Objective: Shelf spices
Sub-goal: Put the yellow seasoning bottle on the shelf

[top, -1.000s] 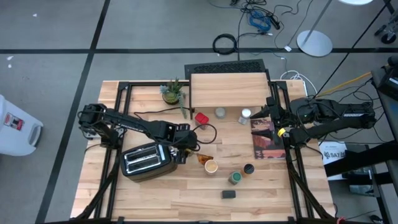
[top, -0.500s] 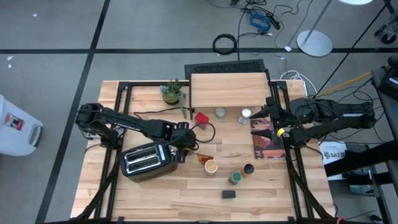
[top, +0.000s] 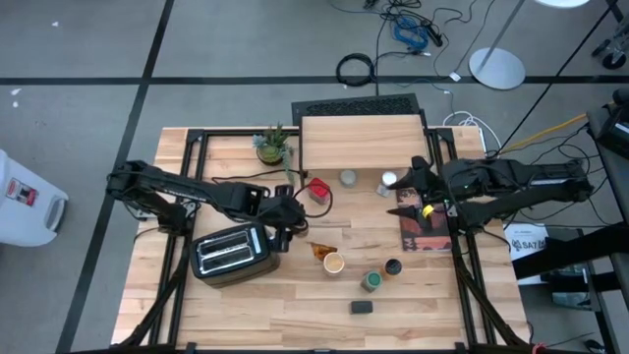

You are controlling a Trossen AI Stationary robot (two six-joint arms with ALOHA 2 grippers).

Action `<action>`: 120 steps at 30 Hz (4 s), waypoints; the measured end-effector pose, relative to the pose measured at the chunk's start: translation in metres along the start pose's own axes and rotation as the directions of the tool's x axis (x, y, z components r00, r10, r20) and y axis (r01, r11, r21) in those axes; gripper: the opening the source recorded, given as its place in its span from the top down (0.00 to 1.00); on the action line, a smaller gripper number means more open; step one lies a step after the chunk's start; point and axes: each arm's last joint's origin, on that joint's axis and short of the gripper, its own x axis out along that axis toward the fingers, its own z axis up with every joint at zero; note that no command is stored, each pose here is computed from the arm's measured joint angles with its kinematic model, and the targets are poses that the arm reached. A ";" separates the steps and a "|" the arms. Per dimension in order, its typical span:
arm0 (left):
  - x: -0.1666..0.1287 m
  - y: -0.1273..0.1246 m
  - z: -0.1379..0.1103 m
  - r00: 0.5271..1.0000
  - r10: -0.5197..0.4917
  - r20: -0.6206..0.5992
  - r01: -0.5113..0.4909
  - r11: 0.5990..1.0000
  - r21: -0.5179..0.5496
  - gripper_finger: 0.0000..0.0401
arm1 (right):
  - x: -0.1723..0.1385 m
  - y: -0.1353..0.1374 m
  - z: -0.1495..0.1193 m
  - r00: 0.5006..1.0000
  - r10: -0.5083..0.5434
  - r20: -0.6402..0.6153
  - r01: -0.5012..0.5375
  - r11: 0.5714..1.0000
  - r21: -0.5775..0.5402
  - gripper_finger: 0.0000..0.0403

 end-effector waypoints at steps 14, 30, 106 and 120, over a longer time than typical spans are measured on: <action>-0.043 0.009 0.033 0.996 0.073 0.053 -0.077 0.995 0.067 0.37 | 0.025 0.013 0.008 0.998 0.051 0.025 -0.050 0.997 -0.053 0.26; -0.084 0.015 0.053 0.991 0.098 0.089 -0.108 0.988 0.108 0.37 | 0.080 0.027 0.016 0.995 0.064 0.072 -0.057 0.994 -0.089 0.26; -0.100 0.016 0.077 0.962 0.030 0.272 -0.069 0.989 0.135 0.37 | 0.189 0.023 0.019 0.937 -0.064 0.343 0.111 0.987 -0.118 0.59; -0.102 0.016 0.082 0.944 0.032 0.327 -0.084 0.986 0.146 0.37 | 0.187 0.024 0.023 0.923 -0.062 0.379 0.111 0.988 -0.110 0.55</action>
